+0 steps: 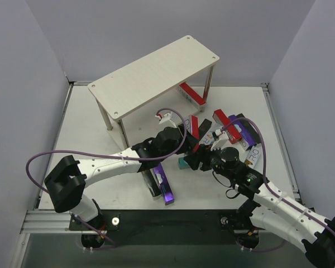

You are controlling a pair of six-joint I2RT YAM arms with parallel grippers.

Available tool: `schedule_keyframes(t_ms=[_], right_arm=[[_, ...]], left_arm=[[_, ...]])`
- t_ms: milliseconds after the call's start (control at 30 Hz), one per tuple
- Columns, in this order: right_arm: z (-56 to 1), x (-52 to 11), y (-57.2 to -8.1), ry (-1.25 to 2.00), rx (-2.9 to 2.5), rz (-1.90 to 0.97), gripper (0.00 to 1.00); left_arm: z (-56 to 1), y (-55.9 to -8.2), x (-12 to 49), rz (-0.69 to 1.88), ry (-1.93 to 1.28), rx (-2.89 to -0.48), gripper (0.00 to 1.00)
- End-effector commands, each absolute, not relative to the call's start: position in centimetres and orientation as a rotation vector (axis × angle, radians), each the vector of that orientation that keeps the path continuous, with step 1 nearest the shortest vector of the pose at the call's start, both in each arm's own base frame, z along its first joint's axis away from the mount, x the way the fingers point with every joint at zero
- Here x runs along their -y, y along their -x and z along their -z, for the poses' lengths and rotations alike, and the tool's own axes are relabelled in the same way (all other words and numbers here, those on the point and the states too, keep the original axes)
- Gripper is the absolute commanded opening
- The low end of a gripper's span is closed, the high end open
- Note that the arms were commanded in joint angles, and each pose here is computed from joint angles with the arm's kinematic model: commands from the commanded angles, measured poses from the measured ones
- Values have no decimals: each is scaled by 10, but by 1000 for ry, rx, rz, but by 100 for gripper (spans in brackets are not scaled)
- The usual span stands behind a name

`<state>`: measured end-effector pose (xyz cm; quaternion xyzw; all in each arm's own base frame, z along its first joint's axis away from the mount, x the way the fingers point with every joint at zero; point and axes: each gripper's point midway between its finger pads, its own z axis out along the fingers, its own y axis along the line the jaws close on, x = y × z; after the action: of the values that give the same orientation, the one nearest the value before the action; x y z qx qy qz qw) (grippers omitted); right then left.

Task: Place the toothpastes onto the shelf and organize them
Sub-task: Pick up the toothpaste from the center of the board.

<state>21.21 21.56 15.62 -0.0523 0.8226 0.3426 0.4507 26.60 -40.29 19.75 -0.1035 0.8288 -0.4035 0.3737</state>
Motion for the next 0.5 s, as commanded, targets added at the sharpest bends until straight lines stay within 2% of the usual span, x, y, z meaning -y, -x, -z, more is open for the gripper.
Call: schedule_keyframes(t_ms=[0, 33, 167, 233, 333, 467], right_arm=[[-188, -220, -225, 133, -1923, -849, 53], [-189, -221, -225, 134, -1922, -851, 47], [-192, -221, -224, 130, -1915, -859, 35], [-193, -221, -224, 121, -1916, -868, 29], [-199, -221, -222, 113, -1904, -888, 25], [-208, -223, -220, 115, -1890, -931, 22]], left_arm=[[-252, -266, 408, 1200, 292, -1960, 48], [-254, -265, 408, 1206, 289, -1954, 48], [-255, -262, 405, 1237, 249, -1911, 55], [-260, -259, 402, 1268, 227, -1874, 64], [-263, -259, 390, 1324, 217, -1803, 74], [-276, -274, 358, 1425, 225, -1688, 82]])
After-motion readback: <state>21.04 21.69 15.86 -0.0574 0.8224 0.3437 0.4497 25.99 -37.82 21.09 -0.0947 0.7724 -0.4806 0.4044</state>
